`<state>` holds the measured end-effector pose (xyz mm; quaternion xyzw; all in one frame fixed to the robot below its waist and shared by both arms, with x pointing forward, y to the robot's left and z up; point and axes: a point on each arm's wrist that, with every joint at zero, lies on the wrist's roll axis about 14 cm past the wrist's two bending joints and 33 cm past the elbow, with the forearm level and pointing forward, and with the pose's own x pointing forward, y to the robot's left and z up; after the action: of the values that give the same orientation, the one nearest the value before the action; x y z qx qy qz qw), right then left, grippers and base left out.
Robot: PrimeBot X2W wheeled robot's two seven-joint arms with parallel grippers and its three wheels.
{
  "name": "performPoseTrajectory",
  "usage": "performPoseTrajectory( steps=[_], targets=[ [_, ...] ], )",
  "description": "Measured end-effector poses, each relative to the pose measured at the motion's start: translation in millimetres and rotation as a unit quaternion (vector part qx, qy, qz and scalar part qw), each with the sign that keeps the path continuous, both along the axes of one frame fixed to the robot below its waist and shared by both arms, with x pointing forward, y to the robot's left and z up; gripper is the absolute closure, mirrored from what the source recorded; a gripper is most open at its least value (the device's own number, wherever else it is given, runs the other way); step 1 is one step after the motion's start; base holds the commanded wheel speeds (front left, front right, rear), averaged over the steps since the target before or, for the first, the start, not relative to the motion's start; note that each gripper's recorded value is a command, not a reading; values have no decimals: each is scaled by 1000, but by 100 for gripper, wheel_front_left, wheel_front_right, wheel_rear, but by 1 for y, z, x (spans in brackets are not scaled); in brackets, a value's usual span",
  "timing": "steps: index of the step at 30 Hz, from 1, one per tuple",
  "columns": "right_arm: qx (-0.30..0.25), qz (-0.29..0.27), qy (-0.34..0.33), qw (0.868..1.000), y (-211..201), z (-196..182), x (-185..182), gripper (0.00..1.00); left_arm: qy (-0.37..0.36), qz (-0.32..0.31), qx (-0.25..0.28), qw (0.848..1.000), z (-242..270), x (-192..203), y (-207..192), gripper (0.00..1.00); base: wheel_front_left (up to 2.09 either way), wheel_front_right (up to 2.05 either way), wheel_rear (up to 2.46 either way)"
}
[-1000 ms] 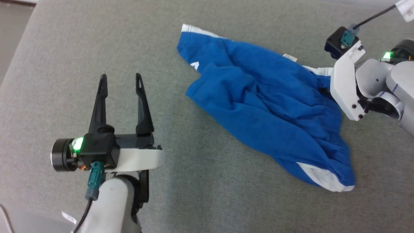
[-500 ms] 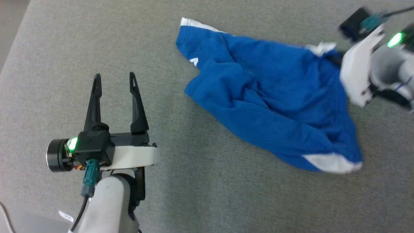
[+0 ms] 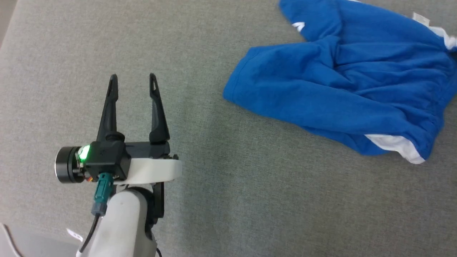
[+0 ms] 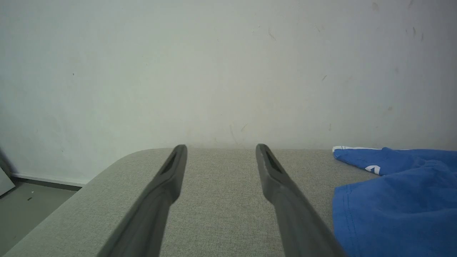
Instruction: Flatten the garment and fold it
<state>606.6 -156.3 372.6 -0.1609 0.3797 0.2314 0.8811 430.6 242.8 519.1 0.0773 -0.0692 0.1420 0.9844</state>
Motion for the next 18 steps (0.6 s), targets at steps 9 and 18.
performPoseTrajectory(
  steps=[9, 18],
  targets=[
    [34, 4, -80, 996, 6, 19, 6, 0, 6, -1, 3, 1000, -2, -2, 4, 0, 0, 0, 0],
    [62, 63, -252, 964, 10, 101, 2, 0, -31, -10, 25, 999, 29, -5, 10, 0, 0, 0, 0]
  ],
)
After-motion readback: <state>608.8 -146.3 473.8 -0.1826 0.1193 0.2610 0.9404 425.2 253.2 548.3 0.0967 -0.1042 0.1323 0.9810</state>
